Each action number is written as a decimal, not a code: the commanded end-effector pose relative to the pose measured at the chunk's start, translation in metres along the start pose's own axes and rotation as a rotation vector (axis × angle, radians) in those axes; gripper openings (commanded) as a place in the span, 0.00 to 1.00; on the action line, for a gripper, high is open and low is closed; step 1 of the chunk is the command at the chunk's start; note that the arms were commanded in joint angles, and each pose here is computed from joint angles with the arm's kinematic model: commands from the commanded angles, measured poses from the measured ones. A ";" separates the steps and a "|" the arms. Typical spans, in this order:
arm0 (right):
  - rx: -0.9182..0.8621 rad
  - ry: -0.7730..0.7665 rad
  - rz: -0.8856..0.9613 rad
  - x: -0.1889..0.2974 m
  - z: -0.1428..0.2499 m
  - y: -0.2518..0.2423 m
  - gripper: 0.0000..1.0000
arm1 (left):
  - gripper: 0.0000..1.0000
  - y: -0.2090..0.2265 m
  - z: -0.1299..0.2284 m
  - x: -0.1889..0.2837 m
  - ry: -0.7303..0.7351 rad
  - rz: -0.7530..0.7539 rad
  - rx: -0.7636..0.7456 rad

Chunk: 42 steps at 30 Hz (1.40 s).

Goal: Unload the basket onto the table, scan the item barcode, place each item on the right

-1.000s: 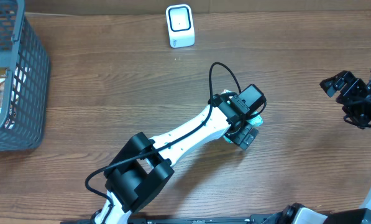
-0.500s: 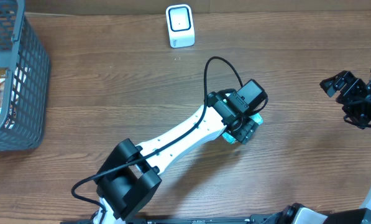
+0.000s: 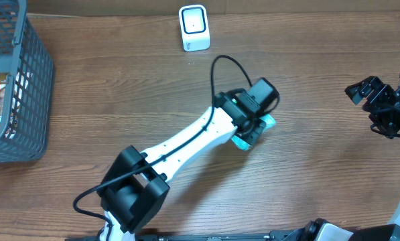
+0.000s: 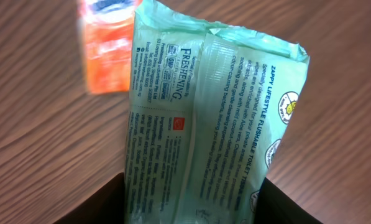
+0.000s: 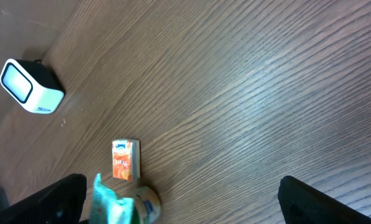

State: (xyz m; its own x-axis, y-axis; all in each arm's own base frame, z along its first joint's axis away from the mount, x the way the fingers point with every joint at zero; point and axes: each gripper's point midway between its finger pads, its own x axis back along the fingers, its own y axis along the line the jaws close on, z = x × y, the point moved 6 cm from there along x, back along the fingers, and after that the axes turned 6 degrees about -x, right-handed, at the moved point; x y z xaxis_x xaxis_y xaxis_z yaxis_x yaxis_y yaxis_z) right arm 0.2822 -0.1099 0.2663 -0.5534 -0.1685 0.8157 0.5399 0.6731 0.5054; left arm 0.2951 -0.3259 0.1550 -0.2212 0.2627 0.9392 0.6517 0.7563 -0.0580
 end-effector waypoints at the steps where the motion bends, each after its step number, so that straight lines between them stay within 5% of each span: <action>1: 0.000 -0.022 -0.007 0.005 -0.005 0.003 1.00 | 0.50 0.019 -0.008 0.026 -0.050 -0.028 0.052; 34: 0.000 -0.022 -0.007 0.005 -0.005 0.003 1.00 | 0.38 0.060 0.007 0.028 0.035 -0.039 0.183; 38: 0.000 -0.022 -0.007 0.005 -0.005 0.003 1.00 | 0.15 0.063 -0.002 0.048 -0.045 -0.034 0.190; 42: 0.000 -0.022 -0.007 0.005 -0.005 0.003 1.00 | 0.12 0.071 -0.009 0.085 -0.156 -0.040 0.207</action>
State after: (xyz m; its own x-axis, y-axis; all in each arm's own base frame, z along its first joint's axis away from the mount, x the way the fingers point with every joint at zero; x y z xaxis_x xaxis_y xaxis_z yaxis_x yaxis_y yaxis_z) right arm 0.2821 -0.1099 0.2662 -0.5530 -0.1683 0.8160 0.5400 0.6734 0.5049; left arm 0.3285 -0.2666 0.1804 -0.2578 0.2269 0.9392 0.4891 0.8690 -0.0756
